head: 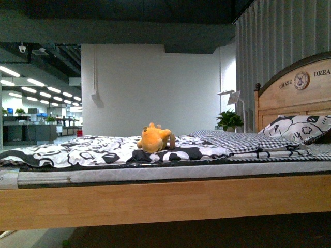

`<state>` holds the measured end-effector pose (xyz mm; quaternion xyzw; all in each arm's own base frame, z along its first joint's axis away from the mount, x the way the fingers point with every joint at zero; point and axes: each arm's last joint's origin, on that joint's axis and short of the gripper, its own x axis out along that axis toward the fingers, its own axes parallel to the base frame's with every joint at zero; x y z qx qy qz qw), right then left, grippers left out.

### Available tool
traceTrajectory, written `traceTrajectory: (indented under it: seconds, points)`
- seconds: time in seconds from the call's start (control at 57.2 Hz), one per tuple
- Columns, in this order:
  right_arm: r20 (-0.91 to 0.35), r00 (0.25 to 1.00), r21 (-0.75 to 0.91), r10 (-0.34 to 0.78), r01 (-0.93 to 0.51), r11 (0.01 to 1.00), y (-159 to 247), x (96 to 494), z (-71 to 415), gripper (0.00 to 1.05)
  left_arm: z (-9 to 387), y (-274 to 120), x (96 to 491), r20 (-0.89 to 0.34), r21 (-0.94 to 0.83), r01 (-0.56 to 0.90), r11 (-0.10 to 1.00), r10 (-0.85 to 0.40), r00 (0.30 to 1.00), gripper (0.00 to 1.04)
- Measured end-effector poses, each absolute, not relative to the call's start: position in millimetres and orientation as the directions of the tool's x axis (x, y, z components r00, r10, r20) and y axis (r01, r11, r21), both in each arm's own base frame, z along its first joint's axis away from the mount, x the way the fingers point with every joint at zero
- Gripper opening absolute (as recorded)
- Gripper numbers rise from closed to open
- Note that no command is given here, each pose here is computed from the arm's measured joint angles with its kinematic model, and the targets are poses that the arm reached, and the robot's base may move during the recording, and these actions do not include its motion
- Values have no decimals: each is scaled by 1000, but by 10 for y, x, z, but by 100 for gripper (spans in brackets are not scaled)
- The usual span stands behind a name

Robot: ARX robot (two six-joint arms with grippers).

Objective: Put away toys

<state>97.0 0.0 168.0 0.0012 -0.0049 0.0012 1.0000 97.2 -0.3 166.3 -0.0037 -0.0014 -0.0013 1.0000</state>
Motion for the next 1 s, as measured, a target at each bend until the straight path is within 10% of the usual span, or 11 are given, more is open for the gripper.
traceTrajectory:
  seconds: [0.996]
  points:
    - [9,1000,3,2,-2,1000,0,970,1680,98,1663,-3,972,3,-7,3,1000,-3,1000,98]
